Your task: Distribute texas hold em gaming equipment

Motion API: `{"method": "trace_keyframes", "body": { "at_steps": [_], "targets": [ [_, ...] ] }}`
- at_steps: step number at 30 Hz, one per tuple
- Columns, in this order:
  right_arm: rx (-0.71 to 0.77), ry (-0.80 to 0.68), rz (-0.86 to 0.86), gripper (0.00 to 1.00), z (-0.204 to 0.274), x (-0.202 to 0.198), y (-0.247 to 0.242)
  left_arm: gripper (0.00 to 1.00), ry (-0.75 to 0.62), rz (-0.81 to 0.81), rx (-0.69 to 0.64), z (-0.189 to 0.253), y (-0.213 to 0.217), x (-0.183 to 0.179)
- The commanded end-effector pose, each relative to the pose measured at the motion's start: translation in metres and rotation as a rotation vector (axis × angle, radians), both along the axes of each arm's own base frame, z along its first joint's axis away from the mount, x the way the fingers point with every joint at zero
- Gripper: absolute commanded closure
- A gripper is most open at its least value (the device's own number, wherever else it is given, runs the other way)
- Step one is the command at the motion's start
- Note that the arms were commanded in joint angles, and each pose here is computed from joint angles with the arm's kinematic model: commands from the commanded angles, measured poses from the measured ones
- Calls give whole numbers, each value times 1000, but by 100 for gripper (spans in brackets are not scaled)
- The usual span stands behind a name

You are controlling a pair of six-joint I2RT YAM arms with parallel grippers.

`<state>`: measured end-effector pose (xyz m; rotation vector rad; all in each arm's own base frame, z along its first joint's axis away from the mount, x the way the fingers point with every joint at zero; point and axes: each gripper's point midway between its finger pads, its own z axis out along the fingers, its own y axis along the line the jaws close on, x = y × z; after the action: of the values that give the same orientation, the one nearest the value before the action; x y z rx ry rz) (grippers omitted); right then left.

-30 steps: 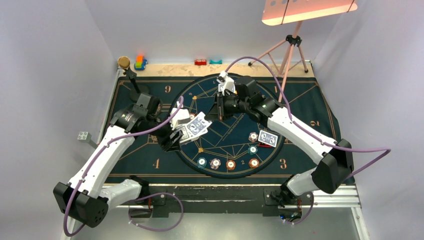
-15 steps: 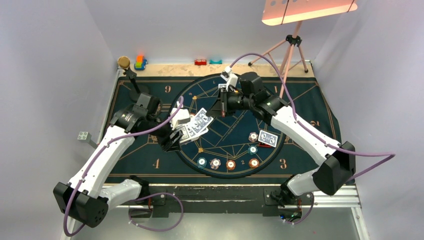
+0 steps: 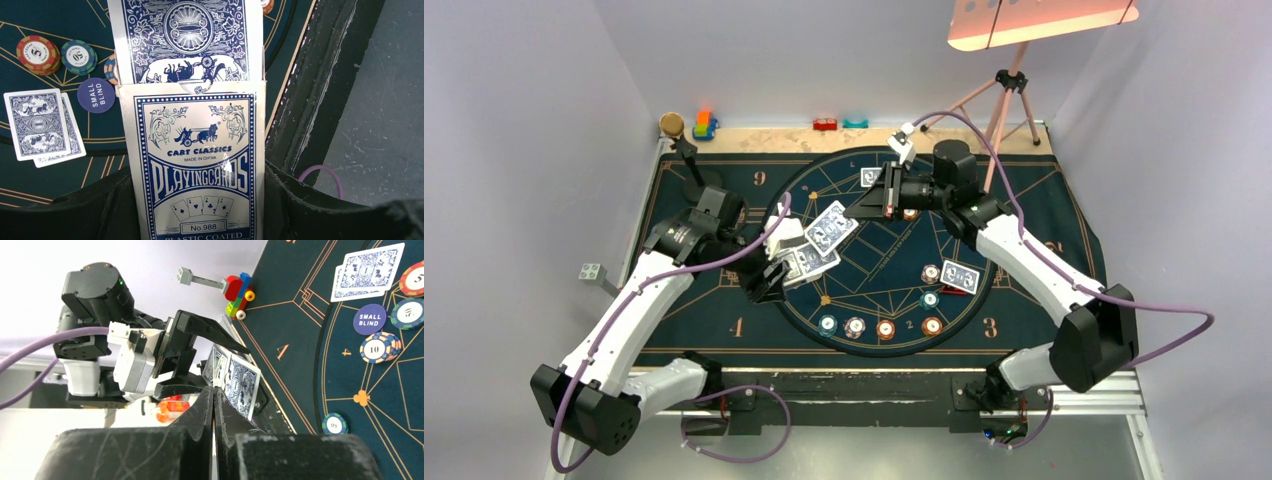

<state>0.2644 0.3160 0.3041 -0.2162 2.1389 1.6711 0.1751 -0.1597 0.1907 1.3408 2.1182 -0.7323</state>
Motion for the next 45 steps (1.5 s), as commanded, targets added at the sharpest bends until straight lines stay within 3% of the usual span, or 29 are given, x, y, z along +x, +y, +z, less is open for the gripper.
{"method": "trace_keyframes", "body": {
  "at_steps": [1, 10, 19, 27, 32, 40, 41, 44, 45],
  "targets": [
    [127, 51, 32, 100, 17, 0, -5, 91, -40, -13, -33, 7, -4, 5],
    [136, 49, -156, 100, 20, 60, -37, 91, -40, -16, -38, 8, -5, 5],
    [64, 78, -410, 100, -34, 184, -69, 91, -5, -25, -64, 7, -9, -1],
    [-106, 57, -584, 100, -95, 284, -84, 91, 13, -36, -84, 10, -11, -7],
    [-194, 85, -662, 100, -133, 315, -93, 91, 20, -35, -76, 10, -10, -8],
    [-316, 147, -746, 100, -190, 329, -106, 91, 30, -36, -81, 9, -10, -11],
    [-326, 159, -748, 95, -195, 328, -107, 91, 31, -36, -83, 9, -11, -11],
    [-357, 196, -750, 47, -205, 327, -108, 90, 32, -36, -83, 10, -11, -10],
    [-370, 196, -753, 38, -203, 326, -109, 90, 34, -35, -83, 10, -11, -10]
  ]
}}
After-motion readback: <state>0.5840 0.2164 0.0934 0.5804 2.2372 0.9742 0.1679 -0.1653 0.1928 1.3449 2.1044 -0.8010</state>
